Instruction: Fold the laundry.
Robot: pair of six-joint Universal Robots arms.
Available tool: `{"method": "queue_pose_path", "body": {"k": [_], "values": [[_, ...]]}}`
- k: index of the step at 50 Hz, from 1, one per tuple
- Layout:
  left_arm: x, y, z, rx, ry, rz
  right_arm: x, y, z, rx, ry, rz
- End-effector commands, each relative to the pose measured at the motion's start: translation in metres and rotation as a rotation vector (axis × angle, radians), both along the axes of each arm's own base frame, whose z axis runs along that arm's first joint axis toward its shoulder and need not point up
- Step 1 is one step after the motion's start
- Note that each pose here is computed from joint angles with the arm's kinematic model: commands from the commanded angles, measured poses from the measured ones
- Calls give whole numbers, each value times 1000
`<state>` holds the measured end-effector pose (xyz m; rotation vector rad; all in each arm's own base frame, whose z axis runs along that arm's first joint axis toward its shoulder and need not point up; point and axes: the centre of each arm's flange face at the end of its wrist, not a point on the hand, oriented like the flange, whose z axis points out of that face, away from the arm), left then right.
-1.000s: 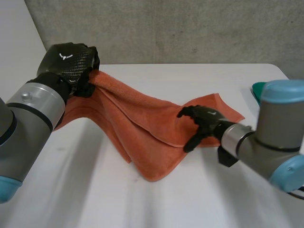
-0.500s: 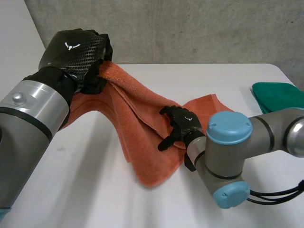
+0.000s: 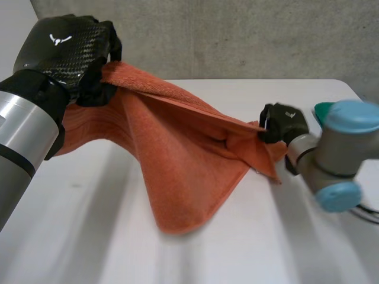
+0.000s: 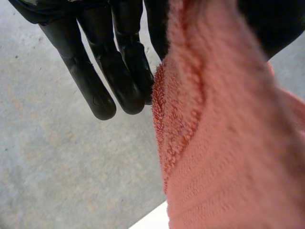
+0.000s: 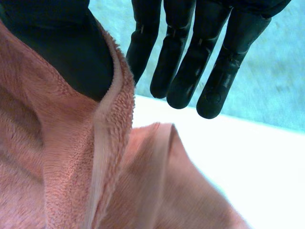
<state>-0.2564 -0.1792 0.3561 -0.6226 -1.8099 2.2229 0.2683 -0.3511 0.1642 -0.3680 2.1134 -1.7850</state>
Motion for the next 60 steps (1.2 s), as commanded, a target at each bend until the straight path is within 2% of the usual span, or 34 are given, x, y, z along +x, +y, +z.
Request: {"method": "queue_pose_path", "body": {"k": [1, 3, 7, 12, 17, 24, 27, 29, 33, 35, 36, 39, 40, 44, 48, 52, 55, 60], "values": [[16, -21, -21, 56, -40, 80, -26, 16, 77, -44, 172, 275], [19, -26, -29, 80, -55, 94, -31, 22, 92, -32, 230, 288], [16, -32, -53, 139, -118, 90, -42, 48, 126, -26, 444, 344], [11, -40, -80, 179, -259, 70, -50, 83, 150, -68, 670, 403], [5, -49, -115, 239, -404, 49, -57, 96, 136, 16, 796, 425], [-8, -78, -161, 322, -478, 39, -37, 87, 84, 125, 868, 476], [-16, -97, -170, 310, -473, 43, -24, 67, 64, 104, 870, 455], [-21, -109, -172, 288, -460, 47, -19, 46, 55, 89, 842, 389], [-29, -143, -159, 172, -401, 84, -10, 6, 58, -12, 767, 270], [-34, -163, -139, 54, -354, 113, -6, -8, 70, -81, 724, 221], [-36, -168, -130, 5, -339, 123, -2, -23, 91, -174, 669, 160], [-42, -186, -88, -208, -265, 167, 2, -37, 126, -318, 583, 78], [-43, -189, -78, -258, -248, 178, 6, -43, 152, -428, 517, 27], [-44, -194, -21, -499, -135, 239, 16, -42, 215, -700, 368, -57], [-34, -182, 30, -662, -42, 280, 19, -26, 260, -886, 295, -105], [-30, -173, 33, -655, -46, 275, 21, -12, 260, -872, 300, -70], [-29, -171, 3, -570, -96, 259, 20, -6, 248, -827, 319, -44], [-19, -156, -41, -433, -176, 238, 17, 9, 191, -661, 406, 97]]}}
